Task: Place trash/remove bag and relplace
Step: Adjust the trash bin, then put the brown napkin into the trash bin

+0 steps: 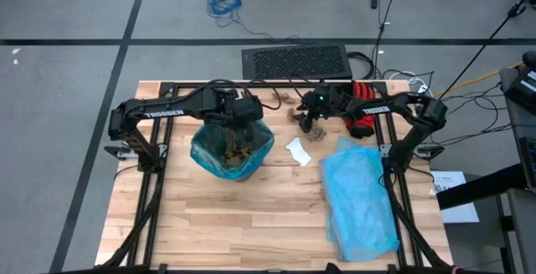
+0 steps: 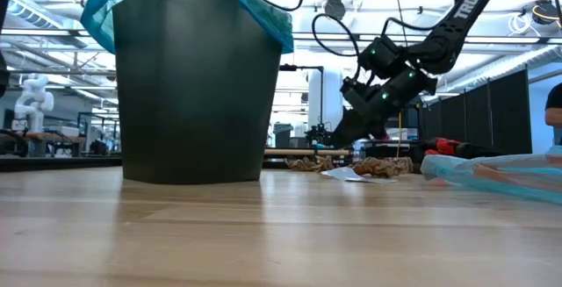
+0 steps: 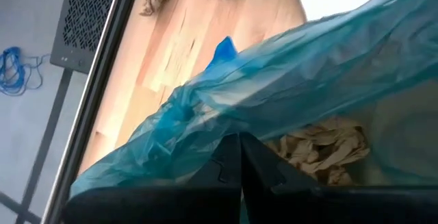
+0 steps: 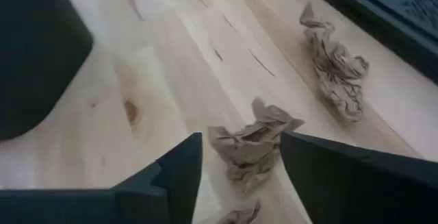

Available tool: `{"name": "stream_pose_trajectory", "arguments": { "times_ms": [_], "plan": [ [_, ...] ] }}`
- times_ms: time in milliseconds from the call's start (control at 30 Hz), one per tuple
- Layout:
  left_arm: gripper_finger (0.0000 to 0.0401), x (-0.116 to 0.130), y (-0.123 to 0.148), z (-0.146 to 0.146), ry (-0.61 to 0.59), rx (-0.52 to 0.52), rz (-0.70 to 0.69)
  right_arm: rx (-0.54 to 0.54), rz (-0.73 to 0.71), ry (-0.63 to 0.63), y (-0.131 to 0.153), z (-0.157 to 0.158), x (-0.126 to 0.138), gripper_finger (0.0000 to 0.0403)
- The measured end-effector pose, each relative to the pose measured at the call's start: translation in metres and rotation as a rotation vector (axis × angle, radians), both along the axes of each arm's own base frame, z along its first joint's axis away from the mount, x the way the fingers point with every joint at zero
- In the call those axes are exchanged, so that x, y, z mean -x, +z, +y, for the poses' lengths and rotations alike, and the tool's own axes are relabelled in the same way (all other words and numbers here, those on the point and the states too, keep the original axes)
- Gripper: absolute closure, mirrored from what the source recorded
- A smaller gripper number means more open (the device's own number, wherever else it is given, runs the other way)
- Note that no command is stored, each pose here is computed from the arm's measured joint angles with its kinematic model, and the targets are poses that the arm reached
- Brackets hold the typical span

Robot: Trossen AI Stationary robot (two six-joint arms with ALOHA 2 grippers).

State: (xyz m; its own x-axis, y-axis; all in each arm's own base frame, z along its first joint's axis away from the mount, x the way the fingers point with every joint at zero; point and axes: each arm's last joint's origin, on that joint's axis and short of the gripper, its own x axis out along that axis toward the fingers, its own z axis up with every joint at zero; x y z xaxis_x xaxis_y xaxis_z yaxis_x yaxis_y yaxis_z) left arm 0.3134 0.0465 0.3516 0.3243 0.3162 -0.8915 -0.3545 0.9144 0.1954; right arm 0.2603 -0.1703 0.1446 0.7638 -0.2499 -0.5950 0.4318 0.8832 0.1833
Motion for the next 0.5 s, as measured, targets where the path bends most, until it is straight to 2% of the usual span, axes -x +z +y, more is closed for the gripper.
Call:
{"name": "stream_pose_trajectory", "arguments": {
  "times_ms": [133, 300, 500],
  "plan": [
    [0.04, 0.004, 0.012, -0.005, 0.0, 0.0, -0.08, -0.013, -0.026, -0.01, -0.01, -0.001, -0.007, 0.0179],
    [0.04, 0.018, 0.041, -0.014, -0.026, 0.005, -0.278, -0.018, -0.043, -0.01, -0.021, 0.002, -0.015, 0.0168],
    [0.04, 0.037, 0.066, -0.026, -0.06, -0.009, -0.423, 0.022, 0.016, -0.177, -0.034, -0.001, -0.019, 0.0183]
  ]
}}
